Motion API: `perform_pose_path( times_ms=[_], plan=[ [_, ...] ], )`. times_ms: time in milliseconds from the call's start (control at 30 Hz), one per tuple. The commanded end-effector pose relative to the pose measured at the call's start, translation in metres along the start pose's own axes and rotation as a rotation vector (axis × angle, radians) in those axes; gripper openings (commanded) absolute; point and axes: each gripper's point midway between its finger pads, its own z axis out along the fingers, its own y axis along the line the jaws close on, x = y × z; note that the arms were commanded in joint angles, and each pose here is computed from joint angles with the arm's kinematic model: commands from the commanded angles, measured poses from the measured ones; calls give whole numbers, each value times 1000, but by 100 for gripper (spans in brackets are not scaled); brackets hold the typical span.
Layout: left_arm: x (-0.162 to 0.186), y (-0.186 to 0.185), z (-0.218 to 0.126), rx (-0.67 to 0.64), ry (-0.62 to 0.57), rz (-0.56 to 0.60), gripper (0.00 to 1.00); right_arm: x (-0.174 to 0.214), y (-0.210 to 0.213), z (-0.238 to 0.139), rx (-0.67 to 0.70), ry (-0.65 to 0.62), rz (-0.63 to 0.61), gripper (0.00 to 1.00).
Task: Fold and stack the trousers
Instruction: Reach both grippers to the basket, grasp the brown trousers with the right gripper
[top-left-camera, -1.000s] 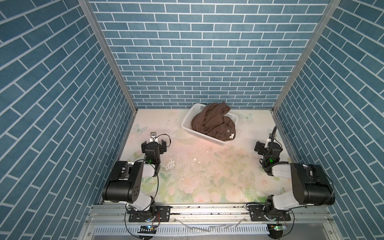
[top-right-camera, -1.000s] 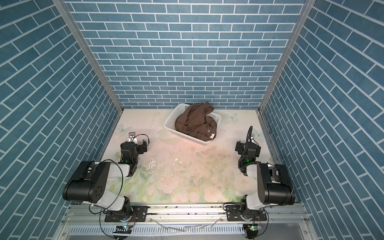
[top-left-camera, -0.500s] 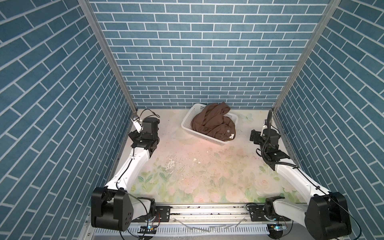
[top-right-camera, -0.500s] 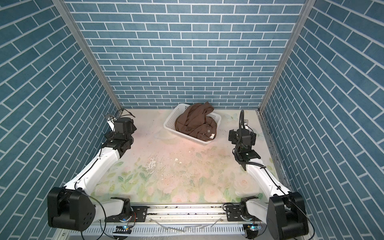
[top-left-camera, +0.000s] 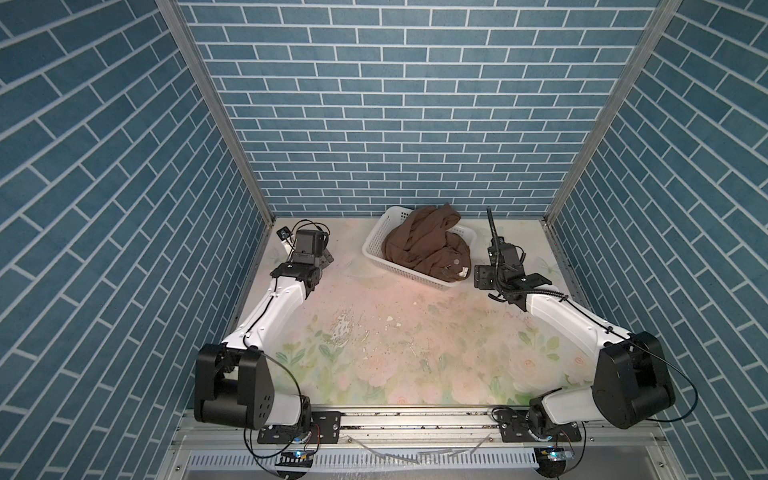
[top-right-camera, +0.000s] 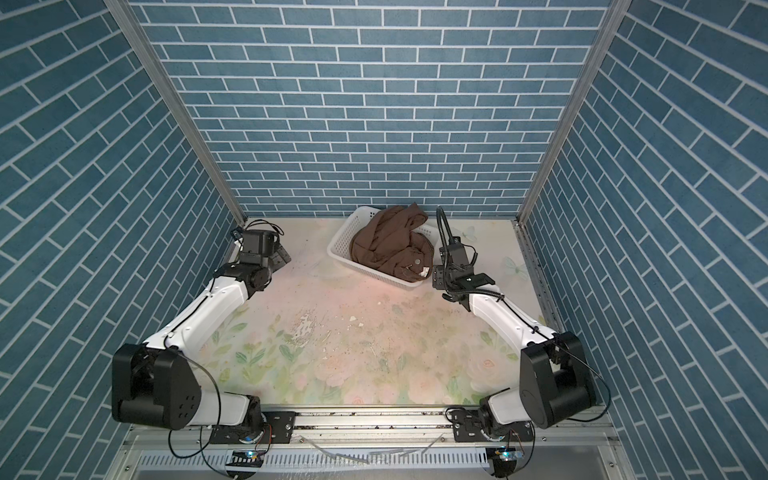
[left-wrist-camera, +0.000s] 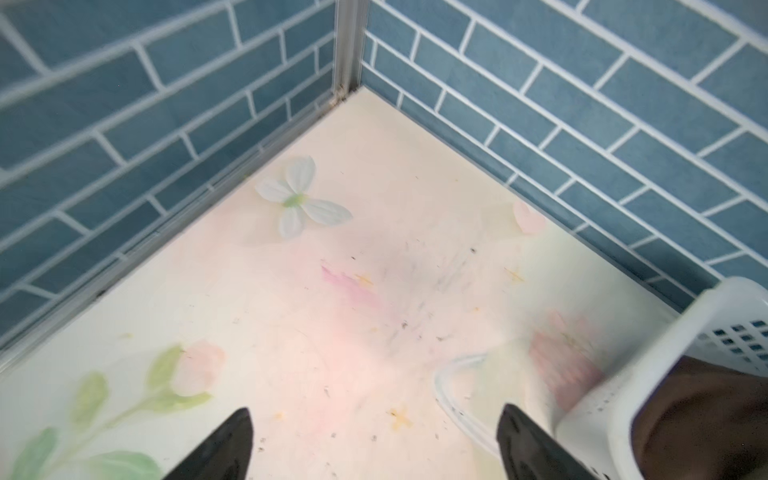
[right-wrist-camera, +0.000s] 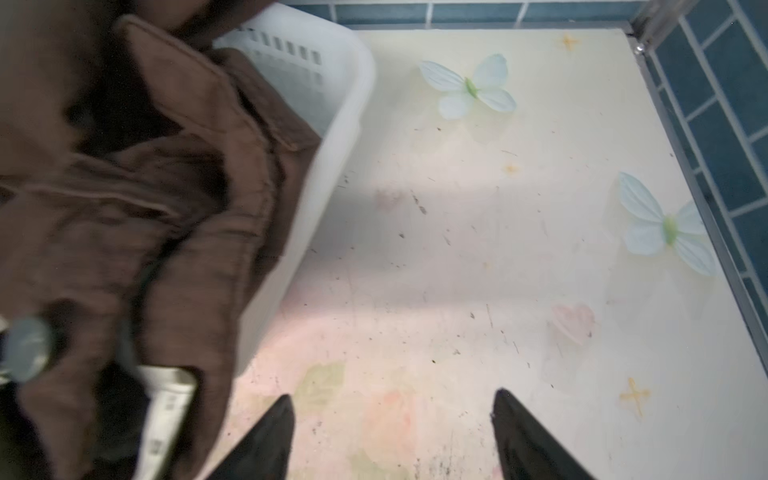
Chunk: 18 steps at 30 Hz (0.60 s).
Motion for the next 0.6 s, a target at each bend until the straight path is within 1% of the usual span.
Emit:
perform_pose_path(
  times_ms=[0,133,200,333,433,567],
  plan=[
    [19,-47,14,159,110,17,85,-29,32,-8,-84,-35,7,66],
    [26,-86,30,218,134,58,85,-42,64,-7,-135,-44,-34,66],
    [34,-108,40,244,157,84,86,-45,77,-5,-154,-31,-46,68],
    [53,-143,58,305,225,108,85,-43,96,-7,-231,16,-16,73],
    [65,-167,65,351,250,120,83,-43,103,-15,-281,48,-25,76],
    [82,-190,69,376,279,166,80,-42,94,-26,-260,76,-41,78]
  ],
)
